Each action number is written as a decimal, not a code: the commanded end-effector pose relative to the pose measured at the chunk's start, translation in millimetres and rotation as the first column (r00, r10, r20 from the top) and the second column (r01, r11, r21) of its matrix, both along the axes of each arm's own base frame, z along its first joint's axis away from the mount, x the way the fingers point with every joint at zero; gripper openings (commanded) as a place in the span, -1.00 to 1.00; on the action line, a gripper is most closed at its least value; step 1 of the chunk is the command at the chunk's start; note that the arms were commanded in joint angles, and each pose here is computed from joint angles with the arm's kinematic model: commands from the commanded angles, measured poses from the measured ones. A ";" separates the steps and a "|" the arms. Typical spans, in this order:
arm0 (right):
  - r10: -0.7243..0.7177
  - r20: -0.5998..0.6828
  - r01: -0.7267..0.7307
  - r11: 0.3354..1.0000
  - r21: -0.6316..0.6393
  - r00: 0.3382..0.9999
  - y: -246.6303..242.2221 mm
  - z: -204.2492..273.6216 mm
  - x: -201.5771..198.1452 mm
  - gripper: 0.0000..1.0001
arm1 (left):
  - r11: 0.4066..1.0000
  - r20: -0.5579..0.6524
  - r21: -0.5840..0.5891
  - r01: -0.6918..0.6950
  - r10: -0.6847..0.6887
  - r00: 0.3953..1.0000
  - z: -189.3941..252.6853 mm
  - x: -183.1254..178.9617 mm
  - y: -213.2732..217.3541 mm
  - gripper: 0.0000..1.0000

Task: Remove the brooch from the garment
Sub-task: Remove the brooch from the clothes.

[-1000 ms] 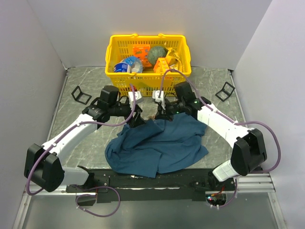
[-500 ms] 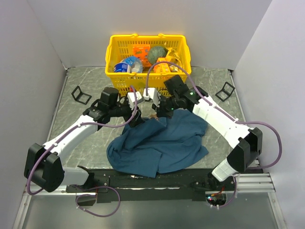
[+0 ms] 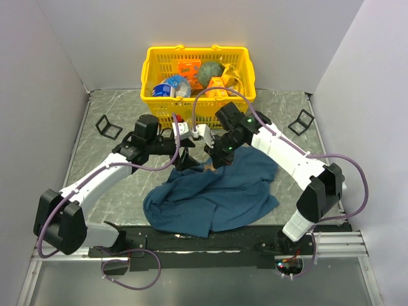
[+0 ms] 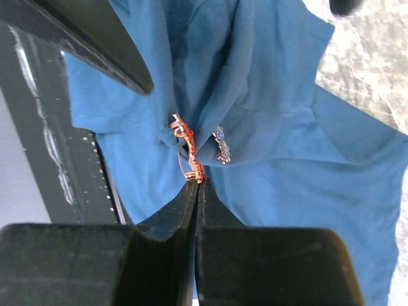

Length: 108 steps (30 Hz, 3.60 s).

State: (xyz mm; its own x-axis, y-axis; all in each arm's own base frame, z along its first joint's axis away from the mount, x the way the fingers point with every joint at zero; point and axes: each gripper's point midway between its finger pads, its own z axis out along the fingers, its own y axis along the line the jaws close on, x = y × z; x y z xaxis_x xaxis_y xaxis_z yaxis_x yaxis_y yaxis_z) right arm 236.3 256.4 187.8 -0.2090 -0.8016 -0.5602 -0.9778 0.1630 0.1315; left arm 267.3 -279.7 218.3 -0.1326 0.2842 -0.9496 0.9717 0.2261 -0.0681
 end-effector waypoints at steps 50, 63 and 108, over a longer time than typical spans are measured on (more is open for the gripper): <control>0.009 -0.036 0.001 0.958 0.288 0.999 17.0 66.0 -8.8 -1.00 | 0.948 -0.190 -0.252 0.195 -0.246 0.950 16.0 -34.1 -32.5 -0.98; 0.067 0.022 -0.069 0.851 0.520 0.997 -3.1 99.4 2.9 0.37 | 0.941 -0.185 -0.282 0.187 -0.244 0.952 28.7 -33.5 -34.0 -0.98; 0.096 -0.010 -0.060 0.698 0.714 0.995 19.2 37.1 -22.6 0.15 | 0.943 -0.151 -0.331 0.031 -0.085 0.985 57.2 7.8 -43.9 -0.98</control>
